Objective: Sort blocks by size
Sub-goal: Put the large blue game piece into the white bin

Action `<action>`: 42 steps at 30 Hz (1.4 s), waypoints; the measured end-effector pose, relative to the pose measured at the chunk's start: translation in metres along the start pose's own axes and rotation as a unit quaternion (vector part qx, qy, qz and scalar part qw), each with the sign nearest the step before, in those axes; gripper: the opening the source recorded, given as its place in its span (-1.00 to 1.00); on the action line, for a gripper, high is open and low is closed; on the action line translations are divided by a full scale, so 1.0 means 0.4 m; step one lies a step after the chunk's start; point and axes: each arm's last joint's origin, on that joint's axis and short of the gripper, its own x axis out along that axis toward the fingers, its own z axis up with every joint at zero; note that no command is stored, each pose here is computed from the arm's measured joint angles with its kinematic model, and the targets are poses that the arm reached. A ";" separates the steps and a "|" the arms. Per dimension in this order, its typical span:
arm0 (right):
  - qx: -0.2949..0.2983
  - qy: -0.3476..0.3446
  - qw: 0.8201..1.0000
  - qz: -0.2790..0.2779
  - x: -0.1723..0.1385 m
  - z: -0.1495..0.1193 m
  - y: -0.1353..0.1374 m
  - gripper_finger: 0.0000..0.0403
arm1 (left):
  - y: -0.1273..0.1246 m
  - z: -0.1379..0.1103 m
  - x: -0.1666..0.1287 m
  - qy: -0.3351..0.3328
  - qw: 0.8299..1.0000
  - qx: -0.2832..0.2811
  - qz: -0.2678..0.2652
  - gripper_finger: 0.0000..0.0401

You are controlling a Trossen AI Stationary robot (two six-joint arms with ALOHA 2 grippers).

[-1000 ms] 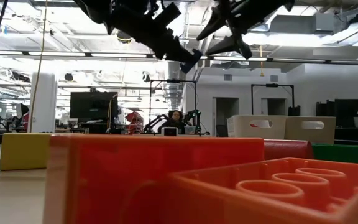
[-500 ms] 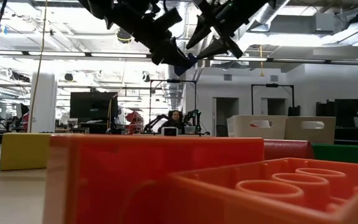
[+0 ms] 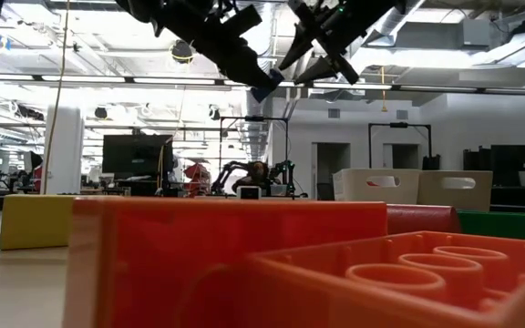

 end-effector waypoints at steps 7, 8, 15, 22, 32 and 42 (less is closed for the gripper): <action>0.007 0.000 0.999 0.041 0.000 0.017 -0.002 0.15 | -0.006 0.001 -0.001 0.002 1.000 0.010 -0.002 -0.30; 0.007 -0.003 0.999 0.043 0.000 0.018 -0.001 0.15 | -0.008 0.003 -0.001 0.001 1.000 0.008 -0.003 -0.30; 0.000 -0.008 0.998 0.063 0.003 0.023 0.003 0.15 | -0.021 0.023 -0.007 -0.027 1.000 0.000 -0.002 -0.30; -0.007 0.008 0.998 0.068 0.029 0.010 0.003 0.15 | -0.033 0.044 -0.014 -0.055 0.998 -0.017 0.000 -0.30; -0.039 0.013 0.995 0.091 0.029 0.014 0.004 -0.10 | -0.064 0.060 -0.025 -0.059 0.998 -0.029 -0.010 -0.30; -0.050 0.042 0.992 0.109 0.029 0.011 -0.004 -0.35 | -0.074 0.061 -0.029 -0.046 0.999 -0.022 0.005 -0.19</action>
